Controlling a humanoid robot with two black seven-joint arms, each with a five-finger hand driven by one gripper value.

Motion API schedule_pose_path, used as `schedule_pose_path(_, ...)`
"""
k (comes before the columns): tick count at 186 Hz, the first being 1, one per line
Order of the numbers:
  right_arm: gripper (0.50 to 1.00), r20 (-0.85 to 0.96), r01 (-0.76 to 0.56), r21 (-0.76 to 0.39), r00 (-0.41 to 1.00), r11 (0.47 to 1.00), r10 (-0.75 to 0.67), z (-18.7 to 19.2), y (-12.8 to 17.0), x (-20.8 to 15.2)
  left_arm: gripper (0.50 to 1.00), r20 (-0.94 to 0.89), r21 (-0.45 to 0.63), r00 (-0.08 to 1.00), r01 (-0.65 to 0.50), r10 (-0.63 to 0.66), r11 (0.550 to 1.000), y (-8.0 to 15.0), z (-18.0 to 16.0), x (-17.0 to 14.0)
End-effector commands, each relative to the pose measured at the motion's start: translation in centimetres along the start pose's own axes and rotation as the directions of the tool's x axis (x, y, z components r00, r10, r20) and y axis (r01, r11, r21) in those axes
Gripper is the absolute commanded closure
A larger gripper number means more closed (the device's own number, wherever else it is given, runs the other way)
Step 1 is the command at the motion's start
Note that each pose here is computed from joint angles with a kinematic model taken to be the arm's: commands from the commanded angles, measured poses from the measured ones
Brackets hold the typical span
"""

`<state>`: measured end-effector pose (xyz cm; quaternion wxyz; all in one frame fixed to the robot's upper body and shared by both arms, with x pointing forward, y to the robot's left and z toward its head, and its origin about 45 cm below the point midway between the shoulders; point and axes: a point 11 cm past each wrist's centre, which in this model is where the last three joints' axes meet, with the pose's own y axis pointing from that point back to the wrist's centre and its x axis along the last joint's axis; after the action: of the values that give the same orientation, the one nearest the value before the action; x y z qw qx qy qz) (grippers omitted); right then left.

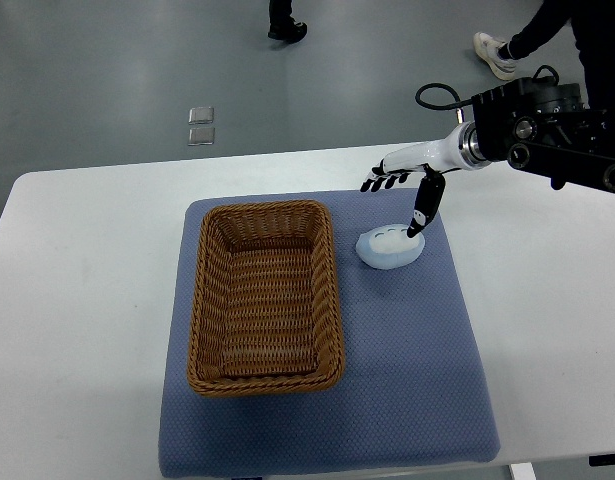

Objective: Place blue toy in brown basket
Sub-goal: 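Reach the right hand forward over the white egg-shaped toy, then lower the right hand and close its fingers around the white toy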

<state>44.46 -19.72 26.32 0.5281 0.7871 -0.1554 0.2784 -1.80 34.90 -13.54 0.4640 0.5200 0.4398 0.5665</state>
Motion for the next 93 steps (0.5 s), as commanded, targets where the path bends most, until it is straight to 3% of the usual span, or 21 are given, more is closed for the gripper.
schedule_pose_path(1,0.593,0.051,0.01,-0.074,0.999,0.997,-0.006,0.8,-0.2,-0.4,0.5,0.0,0.001,1.0,0.001,-0.001,1.0,0.0,0.0,0.0)
schedule_pose_path(33,0.595,0.149,0.015,-0.065,0.989,0.998,-0.005,-0.2,-1.2,-1.2,0.5,0.0,-0.001,1.0,0.001,-0.001,1.0,0.0,0.0,0.0)
schedule_pose_path(93,0.593,0.126,0.008,-0.038,0.992,0.999,-0.003,-2.3,-3.8,-3.3,0.5,0.0,-0.001,1.0,0.001,-0.001,1.0,0.0,0.0,0.0)
